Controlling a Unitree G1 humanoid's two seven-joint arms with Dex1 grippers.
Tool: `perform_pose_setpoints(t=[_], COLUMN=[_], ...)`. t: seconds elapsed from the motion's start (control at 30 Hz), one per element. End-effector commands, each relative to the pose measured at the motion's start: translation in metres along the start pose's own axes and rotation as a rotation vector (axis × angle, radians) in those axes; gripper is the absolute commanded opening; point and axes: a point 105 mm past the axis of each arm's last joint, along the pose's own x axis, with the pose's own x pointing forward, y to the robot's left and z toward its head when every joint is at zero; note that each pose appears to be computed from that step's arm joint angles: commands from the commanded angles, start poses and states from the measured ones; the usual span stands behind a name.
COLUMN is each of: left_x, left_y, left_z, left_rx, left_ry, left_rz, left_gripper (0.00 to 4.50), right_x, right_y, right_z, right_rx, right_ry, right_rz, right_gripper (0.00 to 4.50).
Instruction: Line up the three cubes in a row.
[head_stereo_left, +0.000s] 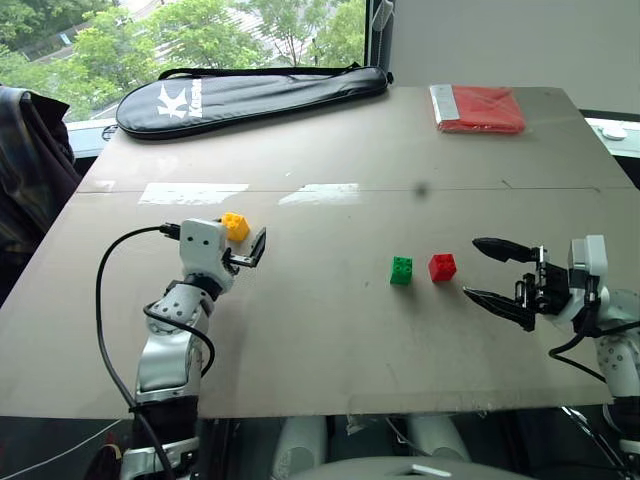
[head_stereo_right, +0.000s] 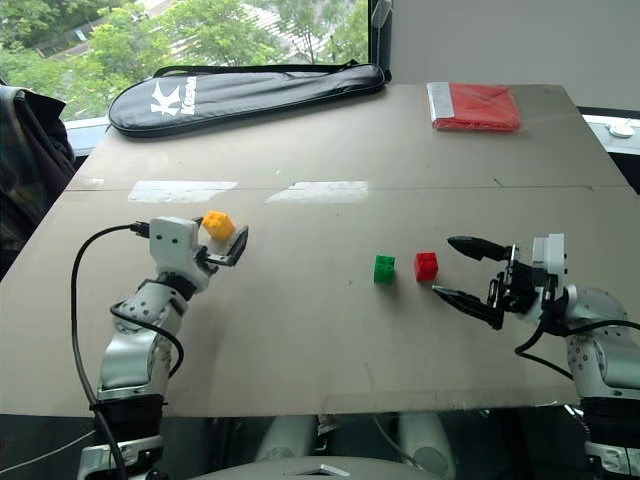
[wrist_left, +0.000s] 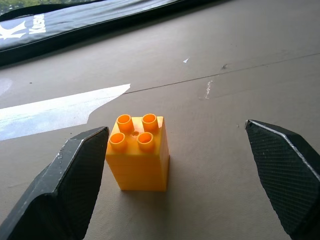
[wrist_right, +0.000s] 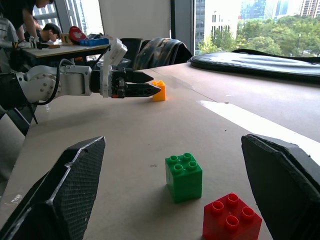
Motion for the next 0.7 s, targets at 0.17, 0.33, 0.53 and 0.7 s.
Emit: perform_pose_setpoints(t=[0.17,0.33,0.53,0.7], left_x=[0.018,0.032,0.035,0.032], left_y=[0.018,0.007,0.01,0.007], left_z=[-0.001,-0.015,-0.026,-0.023], left_rx=[0.032,0.016,0.012,0.037], left_ry=[0.016,0.098,0.162,0.147], left_rz=[0.021,-0.066,-0.068,-0.094], left_gripper=[4.47,4.47,2.73,1.33], right_x=[-0.001,-0.001,-0.003,-0.006], right_y=[0.003,0.003,0.006,0.006], right_z=[0.01,0.01,0.008,0.009], right_rx=[-0.061,-0.069,-0.071,-0.073], right_ry=[-0.015,-0.015,-0.009,-0.002], right_rz=[-0.011,-0.013,-0.023,-0.03], right_gripper=[4.5,4.5,4.5,4.5])
